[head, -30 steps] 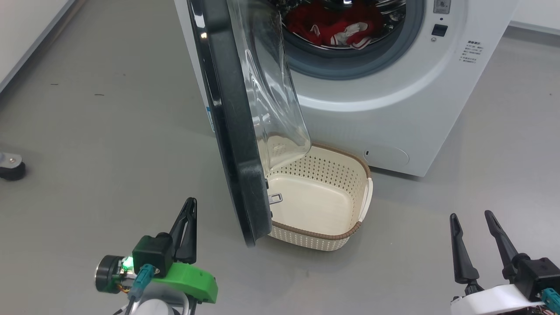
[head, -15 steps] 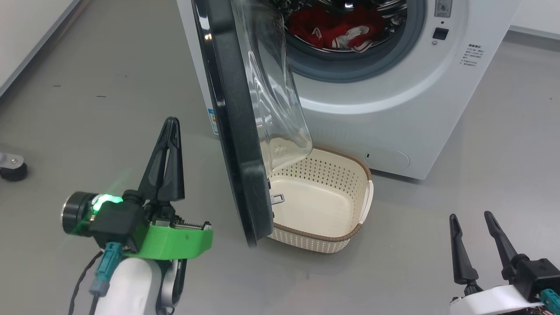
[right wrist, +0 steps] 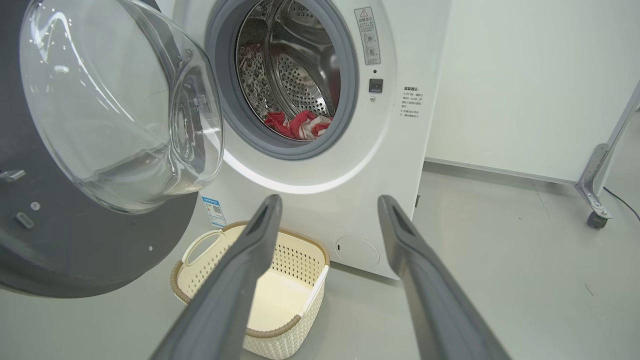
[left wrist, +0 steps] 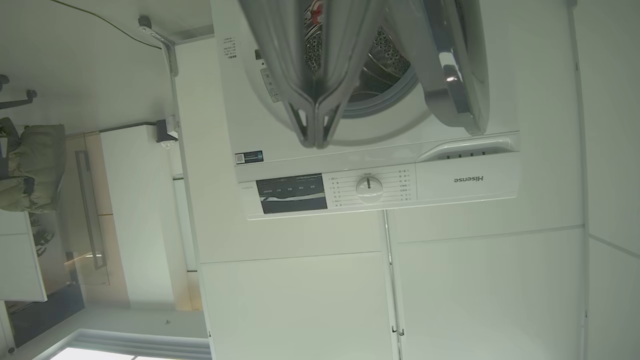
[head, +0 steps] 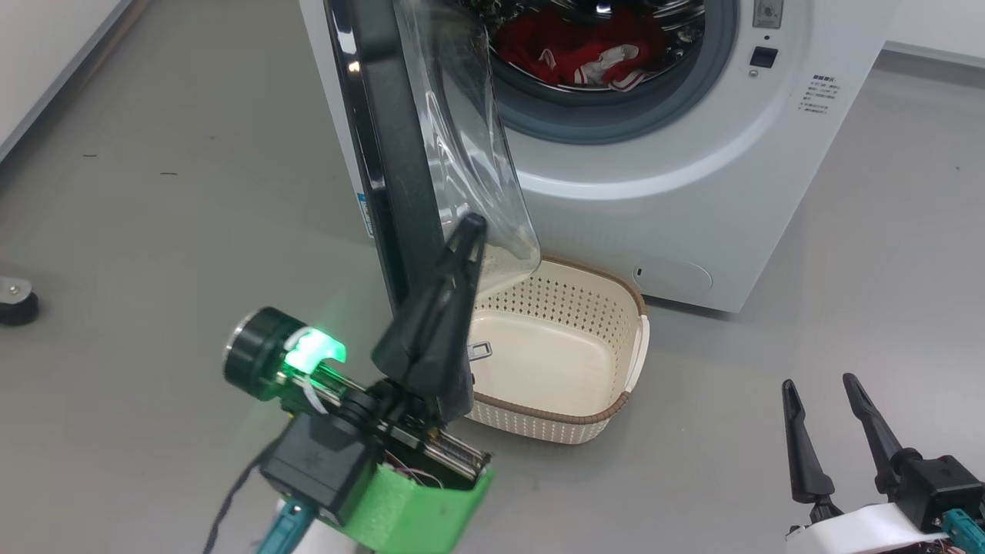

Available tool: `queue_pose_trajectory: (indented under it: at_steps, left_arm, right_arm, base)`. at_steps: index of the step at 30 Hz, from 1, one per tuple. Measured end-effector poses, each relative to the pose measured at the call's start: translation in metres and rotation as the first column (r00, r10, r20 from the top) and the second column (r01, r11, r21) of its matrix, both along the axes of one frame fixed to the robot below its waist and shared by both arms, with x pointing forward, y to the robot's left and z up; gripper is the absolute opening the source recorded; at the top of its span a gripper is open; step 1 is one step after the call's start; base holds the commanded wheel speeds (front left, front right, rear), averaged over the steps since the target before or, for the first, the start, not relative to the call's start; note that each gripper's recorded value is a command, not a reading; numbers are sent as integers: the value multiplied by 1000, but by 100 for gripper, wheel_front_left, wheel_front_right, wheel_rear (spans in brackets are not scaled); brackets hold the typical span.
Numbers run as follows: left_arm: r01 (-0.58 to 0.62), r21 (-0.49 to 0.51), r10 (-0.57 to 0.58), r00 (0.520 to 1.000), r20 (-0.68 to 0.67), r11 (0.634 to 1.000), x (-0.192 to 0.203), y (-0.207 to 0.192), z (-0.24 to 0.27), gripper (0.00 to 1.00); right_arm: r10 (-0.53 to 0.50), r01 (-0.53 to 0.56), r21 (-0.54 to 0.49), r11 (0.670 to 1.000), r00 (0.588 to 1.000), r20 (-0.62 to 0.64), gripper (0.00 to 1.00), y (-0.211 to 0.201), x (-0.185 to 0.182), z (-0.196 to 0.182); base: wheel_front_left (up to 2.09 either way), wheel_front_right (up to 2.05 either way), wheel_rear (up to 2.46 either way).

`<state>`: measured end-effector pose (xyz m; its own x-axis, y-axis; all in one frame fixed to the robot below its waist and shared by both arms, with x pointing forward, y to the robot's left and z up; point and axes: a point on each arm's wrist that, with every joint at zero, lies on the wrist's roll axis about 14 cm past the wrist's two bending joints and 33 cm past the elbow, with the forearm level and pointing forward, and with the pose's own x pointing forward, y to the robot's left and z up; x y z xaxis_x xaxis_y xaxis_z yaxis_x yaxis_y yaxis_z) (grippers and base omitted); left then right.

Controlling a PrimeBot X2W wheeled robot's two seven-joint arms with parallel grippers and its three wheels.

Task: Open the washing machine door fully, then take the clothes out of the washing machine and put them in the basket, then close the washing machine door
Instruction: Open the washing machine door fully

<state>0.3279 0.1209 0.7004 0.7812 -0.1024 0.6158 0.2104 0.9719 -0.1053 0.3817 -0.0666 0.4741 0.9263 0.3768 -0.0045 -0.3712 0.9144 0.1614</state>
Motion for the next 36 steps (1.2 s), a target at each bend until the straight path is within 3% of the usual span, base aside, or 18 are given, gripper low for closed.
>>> queue_pose_trajectory:
  at_steps: [4,8,14,20,36]
  left_arm:
    - [129,10,-128,988,-90,992,0,-35,-30,0]
    - [246,2,-239,945,-224,969,-1,-65,-69,0]
    - [311,-22,-294,869,-398,950,1,-83,-117,0]
    - [302,-45,-282,811,-512,952,5,-81,-152,0]
    - [116,-36,-113,786,-608,993,21,-35,-187,0]
  right_arm:
    - [-1,1,1,1000,1000,-6,100,0,-2,-2]
    - [-8,8,0,1000,1000,-12,100,-3,-2,-4]
    - [-17,17,0,1000,1000,-23,100,-7,-4,-7]
    - [-36,36,-1,999,999,-25,100,-13,-4,-8]
    - [-42,43,5,999,999,-35,100,-15,-4,-11]
  base:
    - [0,0,0]
    - [0,0,0]
    - [0,0,0]
    - [0,0,0]
    - [0,0,0]
